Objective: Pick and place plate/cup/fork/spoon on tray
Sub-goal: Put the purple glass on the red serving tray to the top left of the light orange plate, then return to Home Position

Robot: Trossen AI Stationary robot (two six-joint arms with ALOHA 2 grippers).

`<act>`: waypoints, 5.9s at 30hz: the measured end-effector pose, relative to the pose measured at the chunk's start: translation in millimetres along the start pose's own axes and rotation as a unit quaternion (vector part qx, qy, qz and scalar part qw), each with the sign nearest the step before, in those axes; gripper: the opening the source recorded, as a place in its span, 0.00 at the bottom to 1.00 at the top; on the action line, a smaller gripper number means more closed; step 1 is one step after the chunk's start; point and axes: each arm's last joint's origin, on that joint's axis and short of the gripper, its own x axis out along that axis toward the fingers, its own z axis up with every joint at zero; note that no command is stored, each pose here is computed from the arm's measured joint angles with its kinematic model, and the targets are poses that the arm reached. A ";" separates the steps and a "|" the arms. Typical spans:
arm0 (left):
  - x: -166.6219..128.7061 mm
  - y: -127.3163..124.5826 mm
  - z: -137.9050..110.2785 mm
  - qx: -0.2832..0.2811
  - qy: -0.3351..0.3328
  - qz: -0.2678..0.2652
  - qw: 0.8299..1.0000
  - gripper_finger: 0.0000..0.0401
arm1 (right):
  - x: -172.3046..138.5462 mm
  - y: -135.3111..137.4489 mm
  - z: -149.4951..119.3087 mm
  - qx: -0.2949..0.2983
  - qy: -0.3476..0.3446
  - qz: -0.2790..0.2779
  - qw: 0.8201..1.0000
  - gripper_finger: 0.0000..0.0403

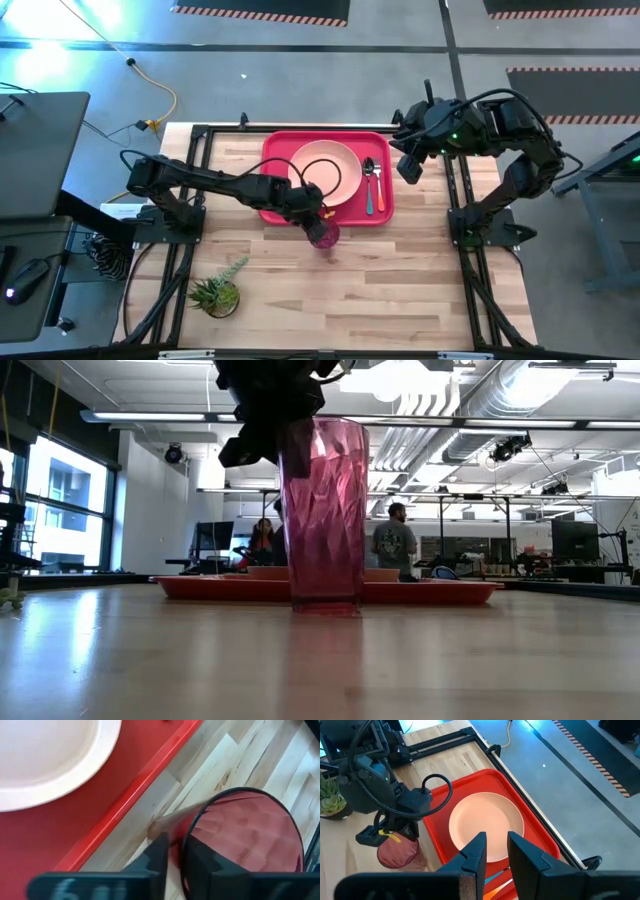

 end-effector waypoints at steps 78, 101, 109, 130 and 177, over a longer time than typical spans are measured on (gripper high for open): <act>-89.1 255.9 110.5 -0.026 -0.016 0.212 0.977 0.01 | -0.5 -4.9 1.7 0.096 -0.038 -0.082 0.991 0.17; -76.4 261.0 111.6 -0.017 0.005 0.213 0.977 0.09 | -0.5 -4.8 1.8 0.097 -0.038 -0.082 0.991 0.17; -76.4 261.0 111.7 -0.017 0.005 0.214 0.977 0.22 | -0.5 -4.9 1.8 0.097 -0.038 -0.082 0.991 0.17; -134.7 236.3 140.7 0.004 -0.034 0.213 0.976 0.32 | -0.5 -4.9 1.8 0.095 -0.038 -0.082 0.991 0.17; -143.5 156.4 -122.5 0.192 -0.382 -0.239 0.872 0.32 | 73.1 -21.6 8.5 0.074 0.029 0.012 0.997 0.17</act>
